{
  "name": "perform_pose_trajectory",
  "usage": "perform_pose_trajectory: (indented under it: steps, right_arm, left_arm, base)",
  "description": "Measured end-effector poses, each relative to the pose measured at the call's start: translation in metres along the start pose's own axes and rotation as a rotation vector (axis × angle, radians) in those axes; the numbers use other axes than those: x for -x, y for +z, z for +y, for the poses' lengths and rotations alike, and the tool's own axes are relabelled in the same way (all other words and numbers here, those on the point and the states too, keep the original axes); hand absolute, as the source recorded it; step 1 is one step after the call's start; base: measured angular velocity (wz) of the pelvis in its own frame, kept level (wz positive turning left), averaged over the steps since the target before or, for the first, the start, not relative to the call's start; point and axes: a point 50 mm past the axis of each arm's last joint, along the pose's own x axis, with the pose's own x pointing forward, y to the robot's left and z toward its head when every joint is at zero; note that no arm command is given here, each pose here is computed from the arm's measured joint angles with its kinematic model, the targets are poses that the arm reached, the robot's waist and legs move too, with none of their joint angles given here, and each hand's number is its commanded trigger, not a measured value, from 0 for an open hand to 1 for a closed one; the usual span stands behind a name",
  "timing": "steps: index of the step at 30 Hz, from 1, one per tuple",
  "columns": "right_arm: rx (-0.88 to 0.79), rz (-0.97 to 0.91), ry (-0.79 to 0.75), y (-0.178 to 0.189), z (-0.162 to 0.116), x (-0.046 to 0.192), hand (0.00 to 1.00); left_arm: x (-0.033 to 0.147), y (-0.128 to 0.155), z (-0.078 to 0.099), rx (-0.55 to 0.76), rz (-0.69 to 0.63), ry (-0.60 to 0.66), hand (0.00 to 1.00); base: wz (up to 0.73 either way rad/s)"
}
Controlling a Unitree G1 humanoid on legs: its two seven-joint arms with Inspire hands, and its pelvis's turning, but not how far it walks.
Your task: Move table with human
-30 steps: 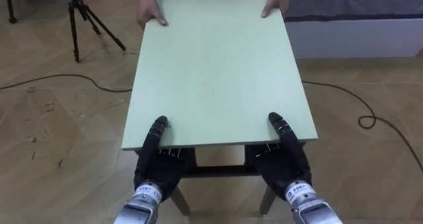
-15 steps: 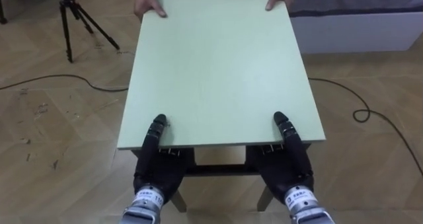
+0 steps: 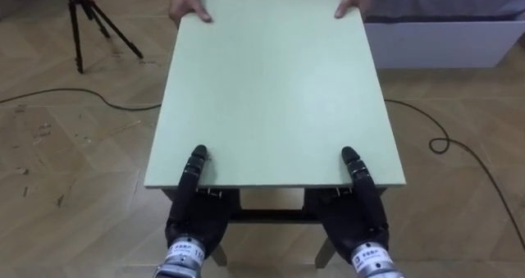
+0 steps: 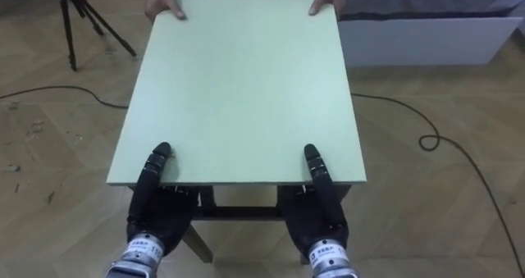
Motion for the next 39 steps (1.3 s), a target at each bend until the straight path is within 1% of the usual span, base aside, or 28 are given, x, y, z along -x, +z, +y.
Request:
perform_pose_trajectory:
  steps: [10,17,20,21,23,24,27,29,30,31,33,35,37,39]
  right_arm:
    - [0.004,-0.003,0.005,-0.004,0.000,0.001,1.00]
    - [-0.003,-0.014,0.009,0.000,-0.002,0.002,1.00]
    - [0.008,-0.016,0.038,0.002,0.001,0.001,1.00]
    - [0.015,-0.004,0.047,0.001,0.004,-0.002,1.00]
    - [0.031,0.022,0.035,-0.001,0.002,-0.001,1.00]
    - [0.032,0.021,0.034,0.000,0.001,-0.001,1.00]
    - [0.021,0.004,0.028,0.005,0.000,-0.001,1.00]
    - [0.021,0.012,0.028,0.005,0.000,0.001,1.00]
    - [0.007,0.017,0.062,0.000,0.007,0.000,1.00]
    - [0.017,0.009,0.100,0.003,0.012,0.000,1.00]
    - [0.026,-0.013,0.112,0.008,0.012,0.000,1.00]
    - [0.024,-0.015,0.136,0.012,0.017,-0.004,1.00]
    - [0.016,-0.028,0.137,0.017,0.018,-0.006,1.00]
    - [0.016,-0.019,0.114,0.017,0.012,-0.006,1.00]
  left_arm:
    - [0.001,-0.001,0.001,0.015,-0.004,0.004,1.00]
    - [0.001,0.001,-0.001,-0.001,0.005,-0.007,1.00]
    - [-0.002,0.003,-0.004,-0.008,0.002,-0.022,1.00]
    - [-0.001,0.003,-0.004,0.003,-0.006,-0.023,1.00]
    - [0.006,0.004,0.005,0.028,-0.027,-0.001,1.00]
    - [0.006,0.004,0.005,0.025,-0.024,-0.001,1.00]
    - [0.003,0.002,0.001,0.017,-0.001,-0.013,1.00]
    - [0.003,0.000,0.001,0.014,0.010,-0.009,1.00]
    - [0.003,0.007,-0.005,0.004,-0.008,-0.045,1.00]
    - [0.001,0.008,-0.010,0.008,-0.013,-0.072,1.00]
    - [-0.001,0.006,-0.011,-0.002,0.009,-0.083,1.00]
    - [-0.007,0.005,-0.019,0.002,0.014,-0.110,1.00]
    - [-0.011,0.003,-0.023,0.001,0.023,-0.111,1.00]
    - [-0.010,0.002,-0.017,0.000,0.026,-0.088,1.00]
  base:
    - [0.01]
    - [0.01]
    - [-0.06]
    - [-0.66]
    - [-0.46]
    - [0.44]
    - [0.77]
    - [0.10]
    - [0.10]
    - [0.17]
    - [0.19]
    - [0.23]
    - [-0.01]
    - [-0.21]
